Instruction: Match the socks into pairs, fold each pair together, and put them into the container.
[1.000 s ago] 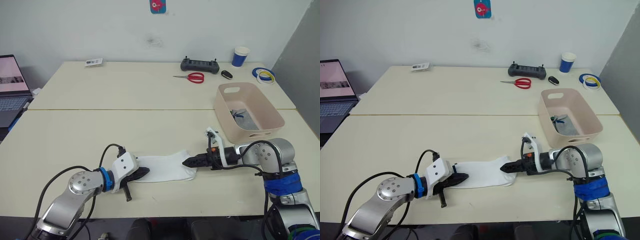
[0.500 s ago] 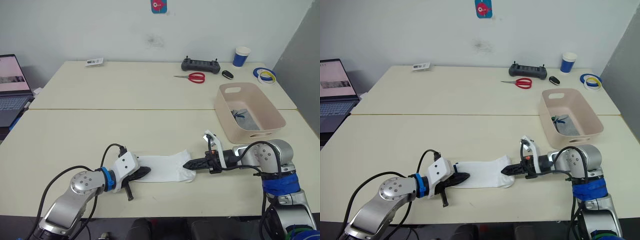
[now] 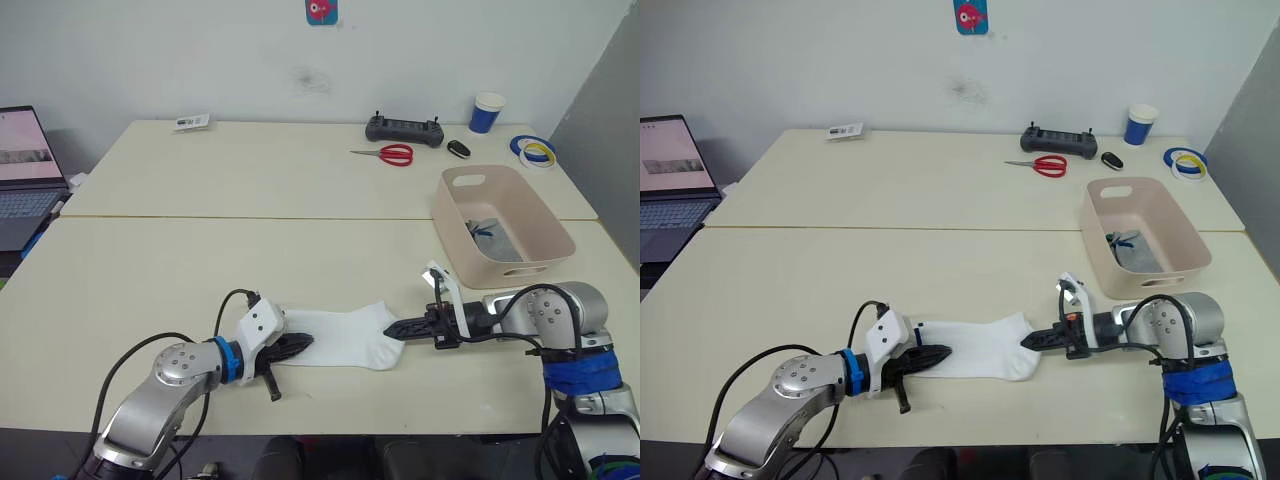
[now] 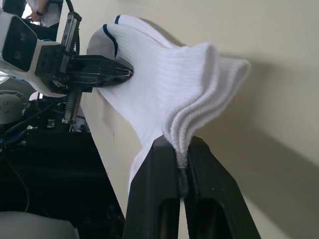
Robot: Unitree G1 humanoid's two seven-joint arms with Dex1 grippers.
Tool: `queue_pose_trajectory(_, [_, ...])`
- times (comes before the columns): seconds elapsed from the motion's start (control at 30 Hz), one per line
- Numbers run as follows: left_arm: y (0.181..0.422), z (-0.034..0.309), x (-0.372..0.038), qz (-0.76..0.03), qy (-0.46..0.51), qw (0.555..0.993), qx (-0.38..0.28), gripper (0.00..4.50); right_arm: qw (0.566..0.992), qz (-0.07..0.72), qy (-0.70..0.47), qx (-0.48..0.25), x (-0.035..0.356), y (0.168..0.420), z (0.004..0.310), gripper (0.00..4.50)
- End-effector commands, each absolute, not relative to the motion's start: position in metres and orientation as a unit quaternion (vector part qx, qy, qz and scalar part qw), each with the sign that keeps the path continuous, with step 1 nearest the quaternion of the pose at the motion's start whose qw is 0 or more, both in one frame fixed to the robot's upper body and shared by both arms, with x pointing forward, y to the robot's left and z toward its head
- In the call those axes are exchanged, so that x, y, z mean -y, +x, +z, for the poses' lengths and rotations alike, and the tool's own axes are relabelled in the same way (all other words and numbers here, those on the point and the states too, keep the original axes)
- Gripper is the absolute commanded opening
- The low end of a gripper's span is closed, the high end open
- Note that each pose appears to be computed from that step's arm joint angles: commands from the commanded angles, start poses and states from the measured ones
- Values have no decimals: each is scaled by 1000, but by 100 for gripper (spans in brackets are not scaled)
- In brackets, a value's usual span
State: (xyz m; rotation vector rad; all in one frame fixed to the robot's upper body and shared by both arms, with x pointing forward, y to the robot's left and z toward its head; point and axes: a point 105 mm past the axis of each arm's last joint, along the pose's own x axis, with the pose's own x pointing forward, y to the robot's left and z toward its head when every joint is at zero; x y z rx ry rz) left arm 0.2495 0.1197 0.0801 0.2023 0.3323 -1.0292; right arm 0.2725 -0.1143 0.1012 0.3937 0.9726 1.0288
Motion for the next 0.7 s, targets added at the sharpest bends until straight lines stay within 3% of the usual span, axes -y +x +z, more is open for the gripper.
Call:
queue_pose_trajectory(0.03, [251,102,-117,-499,97,851,-130,0,747,476,182,-427,124,274,111,5])
queue_pose_trajectory(0.27, [260,99,-115,-494,130,848,-139,0,746,473,171,-435,140,272,113,5])
queue_pose_trajectory(0.7, [263,52,-114,-473,182,838,-201,0,712,545,175,-407,110,265,143,5])
